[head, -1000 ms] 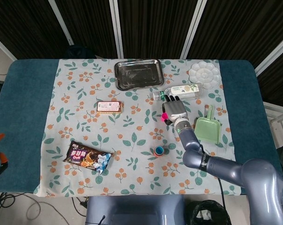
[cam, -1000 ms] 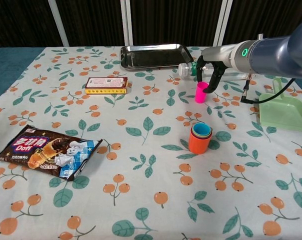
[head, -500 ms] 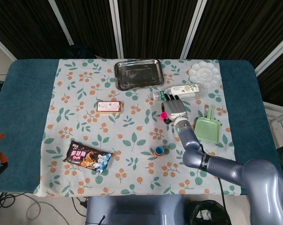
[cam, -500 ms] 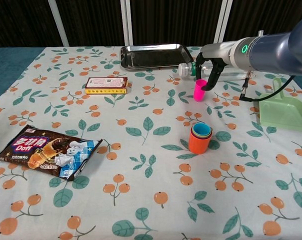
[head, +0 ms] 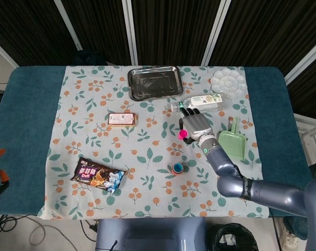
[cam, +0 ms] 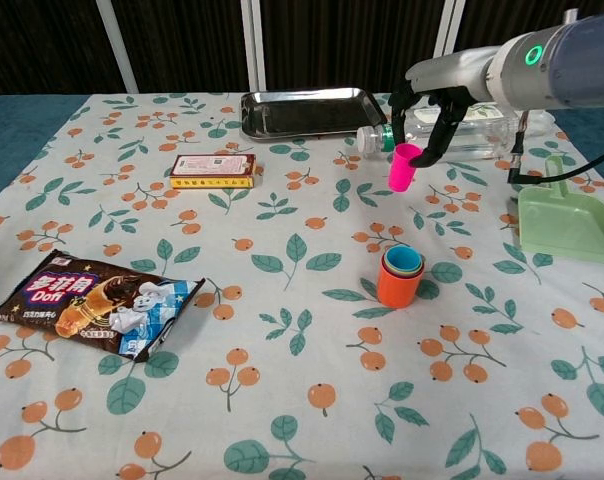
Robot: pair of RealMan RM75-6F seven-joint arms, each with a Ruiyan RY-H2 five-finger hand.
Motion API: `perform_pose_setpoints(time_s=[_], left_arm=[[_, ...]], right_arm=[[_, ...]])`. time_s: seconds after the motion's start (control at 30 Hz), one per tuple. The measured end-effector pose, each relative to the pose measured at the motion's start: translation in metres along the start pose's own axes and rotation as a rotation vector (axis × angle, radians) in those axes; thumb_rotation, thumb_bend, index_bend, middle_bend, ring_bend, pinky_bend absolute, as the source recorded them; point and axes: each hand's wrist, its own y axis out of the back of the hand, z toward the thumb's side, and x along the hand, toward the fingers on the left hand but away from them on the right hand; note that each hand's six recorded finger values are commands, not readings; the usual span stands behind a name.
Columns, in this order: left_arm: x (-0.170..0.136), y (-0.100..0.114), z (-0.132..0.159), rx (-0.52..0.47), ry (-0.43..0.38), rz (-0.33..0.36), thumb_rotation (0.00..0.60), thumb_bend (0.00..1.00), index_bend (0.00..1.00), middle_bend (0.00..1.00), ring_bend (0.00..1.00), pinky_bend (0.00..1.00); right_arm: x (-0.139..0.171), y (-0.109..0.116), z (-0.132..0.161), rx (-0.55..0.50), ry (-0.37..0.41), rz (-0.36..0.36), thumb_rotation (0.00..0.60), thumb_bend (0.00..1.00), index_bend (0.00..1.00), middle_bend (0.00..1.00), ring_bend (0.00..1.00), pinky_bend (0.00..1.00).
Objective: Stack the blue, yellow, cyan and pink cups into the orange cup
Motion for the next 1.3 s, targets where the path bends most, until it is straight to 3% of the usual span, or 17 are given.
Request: perform_pose_setpoints(time_s=[0.27, 0.53, 0.83, 1.3], left_arm=[[-0.001, 0.000, 0.002, -0.003, -0.005, 0.002, 0.600, 0.68, 0.20, 0.10, 0.01, 0.06], [0.000, -0.001, 0.002, -0.003, -0.007, -0.003, 0.600, 0.68, 0.20, 0.10, 0.01, 0.06], [0.000, -0.001, 0.003, -0.004, -0.007, -0.002, 0.600, 0.68, 0.20, 0.10, 0.01, 0.06], [0.000, -0.002, 0.003, -0.004, -0.010, -0.006, 0.600, 0.68, 0.20, 0.10, 0.01, 0.06]], right_arm=[[0.062, 0.014, 0.006, 0.043, 0.089, -0.001, 0.600, 0.40, 0.49, 0.00, 0.04, 0.09], [0.100, 0.006, 0.003, 0.052, 0.120, -0.005, 0.600, 0.40, 0.49, 0.00, 0.04, 0.09], [0.111, -0.004, 0.002, 0.030, 0.136, -0.009, 0.600, 0.40, 0.49, 0.00, 0.04, 0.09], [0.103, -0.020, 0.013, 0.016, 0.171, 0.004, 0.600, 0.40, 0.49, 0.00, 0.04, 0.09]])
